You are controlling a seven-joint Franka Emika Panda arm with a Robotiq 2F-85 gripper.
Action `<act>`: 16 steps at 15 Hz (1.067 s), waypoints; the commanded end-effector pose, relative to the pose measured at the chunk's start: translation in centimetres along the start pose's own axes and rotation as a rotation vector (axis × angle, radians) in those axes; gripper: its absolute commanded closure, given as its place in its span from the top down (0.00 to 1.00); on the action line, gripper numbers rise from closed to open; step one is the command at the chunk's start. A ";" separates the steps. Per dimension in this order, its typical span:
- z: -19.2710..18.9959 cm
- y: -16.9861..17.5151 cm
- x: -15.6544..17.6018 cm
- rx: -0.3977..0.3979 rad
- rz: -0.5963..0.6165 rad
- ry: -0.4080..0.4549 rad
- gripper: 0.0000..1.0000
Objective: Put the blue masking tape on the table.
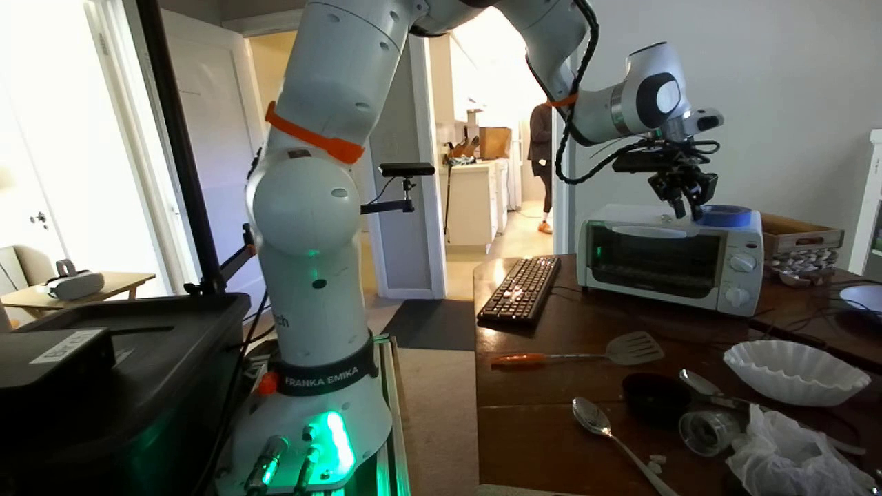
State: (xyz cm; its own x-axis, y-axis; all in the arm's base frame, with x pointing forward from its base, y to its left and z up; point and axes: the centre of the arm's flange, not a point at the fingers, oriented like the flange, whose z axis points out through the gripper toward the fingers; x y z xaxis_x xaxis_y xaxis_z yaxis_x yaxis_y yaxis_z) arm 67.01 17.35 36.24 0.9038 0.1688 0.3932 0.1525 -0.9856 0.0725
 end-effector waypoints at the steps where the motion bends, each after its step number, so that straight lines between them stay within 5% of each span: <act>1: 0.7 -0.2 0.7 0.022 0.006 0.010 0.43; 6: 1.2 -0.3 1.0 0.021 0.020 0.014 0.59; 12: 1.9 0.0 1.4 0.019 0.033 0.015 0.42; 13: 2.0 0.0 1.5 0.020 0.034 0.017 0.25; 14: 2.0 0.0 1.6 0.021 0.036 0.019 0.36; 16: 2.1 0.0 1.9 0.022 0.037 0.024 0.34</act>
State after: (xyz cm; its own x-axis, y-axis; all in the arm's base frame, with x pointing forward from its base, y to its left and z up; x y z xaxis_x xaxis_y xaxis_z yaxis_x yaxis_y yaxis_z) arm 68.51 17.38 35.50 0.9042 0.1458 0.4015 0.1354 -0.9893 0.0542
